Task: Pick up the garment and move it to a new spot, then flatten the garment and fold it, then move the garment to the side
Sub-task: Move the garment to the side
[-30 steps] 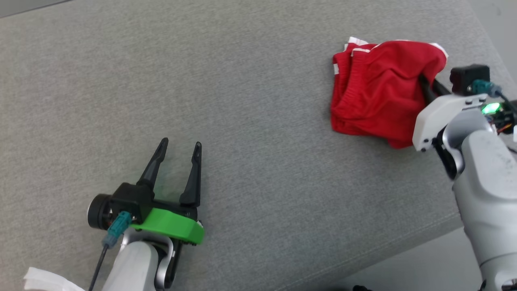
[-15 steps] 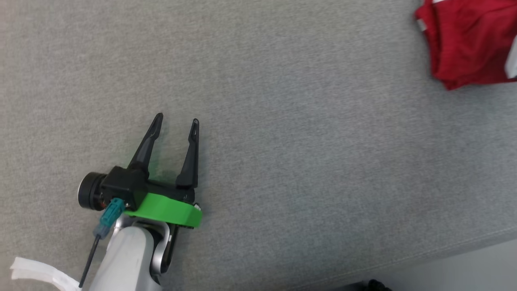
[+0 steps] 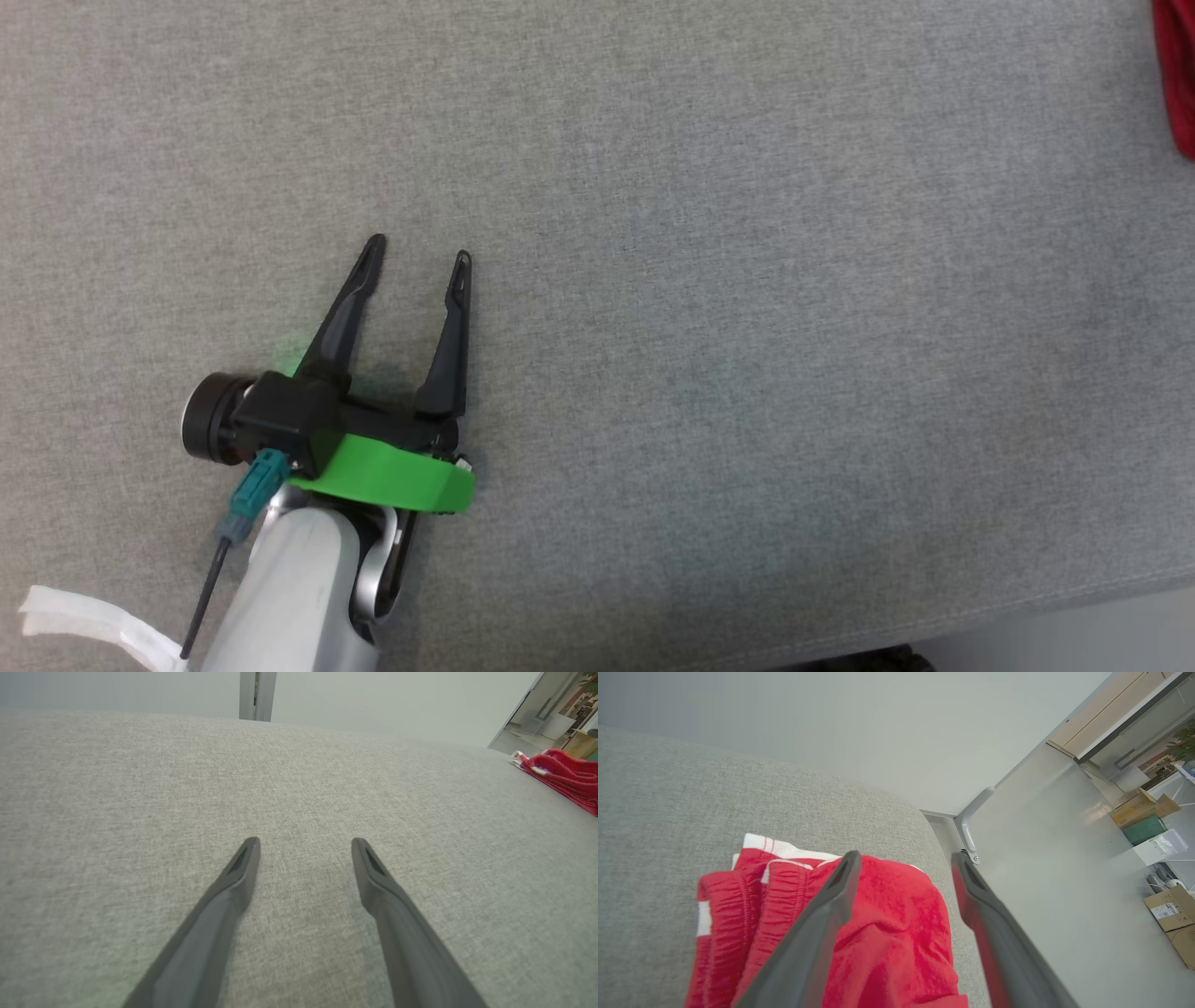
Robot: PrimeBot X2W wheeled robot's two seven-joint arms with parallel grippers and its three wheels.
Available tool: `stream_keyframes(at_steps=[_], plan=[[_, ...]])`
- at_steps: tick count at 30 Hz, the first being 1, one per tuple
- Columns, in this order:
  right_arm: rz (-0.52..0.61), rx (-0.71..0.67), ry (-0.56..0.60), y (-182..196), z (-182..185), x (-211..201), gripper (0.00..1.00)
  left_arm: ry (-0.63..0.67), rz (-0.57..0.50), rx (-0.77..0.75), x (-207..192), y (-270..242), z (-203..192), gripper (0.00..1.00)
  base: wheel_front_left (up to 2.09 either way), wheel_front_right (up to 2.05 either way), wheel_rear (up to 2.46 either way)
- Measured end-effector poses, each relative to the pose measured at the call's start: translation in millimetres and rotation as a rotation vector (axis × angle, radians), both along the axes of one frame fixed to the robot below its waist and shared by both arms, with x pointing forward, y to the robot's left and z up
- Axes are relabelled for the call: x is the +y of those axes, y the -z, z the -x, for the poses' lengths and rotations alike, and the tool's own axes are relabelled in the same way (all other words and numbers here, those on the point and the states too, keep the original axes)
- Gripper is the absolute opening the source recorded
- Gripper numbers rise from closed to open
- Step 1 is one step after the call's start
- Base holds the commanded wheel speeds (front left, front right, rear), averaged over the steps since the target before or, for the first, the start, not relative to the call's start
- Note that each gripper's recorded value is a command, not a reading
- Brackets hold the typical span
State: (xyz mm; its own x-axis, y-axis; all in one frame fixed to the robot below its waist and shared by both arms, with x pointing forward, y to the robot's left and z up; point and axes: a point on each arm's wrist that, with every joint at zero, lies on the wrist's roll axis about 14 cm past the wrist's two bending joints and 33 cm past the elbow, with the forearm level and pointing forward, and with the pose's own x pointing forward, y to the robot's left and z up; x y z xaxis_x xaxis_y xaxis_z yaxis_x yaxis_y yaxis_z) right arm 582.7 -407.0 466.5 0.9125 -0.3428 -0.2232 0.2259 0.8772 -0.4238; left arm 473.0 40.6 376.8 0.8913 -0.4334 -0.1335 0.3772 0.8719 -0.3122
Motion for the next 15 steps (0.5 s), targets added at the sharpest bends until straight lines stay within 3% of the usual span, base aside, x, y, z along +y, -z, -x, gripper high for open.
stream_keyframes(at_steps=[15], plan=[[-0.073, -0.216, -0.15, -51, -9, 70, 1.0, -0.066, 0.028, -0.066, 15, -37, -7, 1.0, 0.0, 0.0, 0.0]])
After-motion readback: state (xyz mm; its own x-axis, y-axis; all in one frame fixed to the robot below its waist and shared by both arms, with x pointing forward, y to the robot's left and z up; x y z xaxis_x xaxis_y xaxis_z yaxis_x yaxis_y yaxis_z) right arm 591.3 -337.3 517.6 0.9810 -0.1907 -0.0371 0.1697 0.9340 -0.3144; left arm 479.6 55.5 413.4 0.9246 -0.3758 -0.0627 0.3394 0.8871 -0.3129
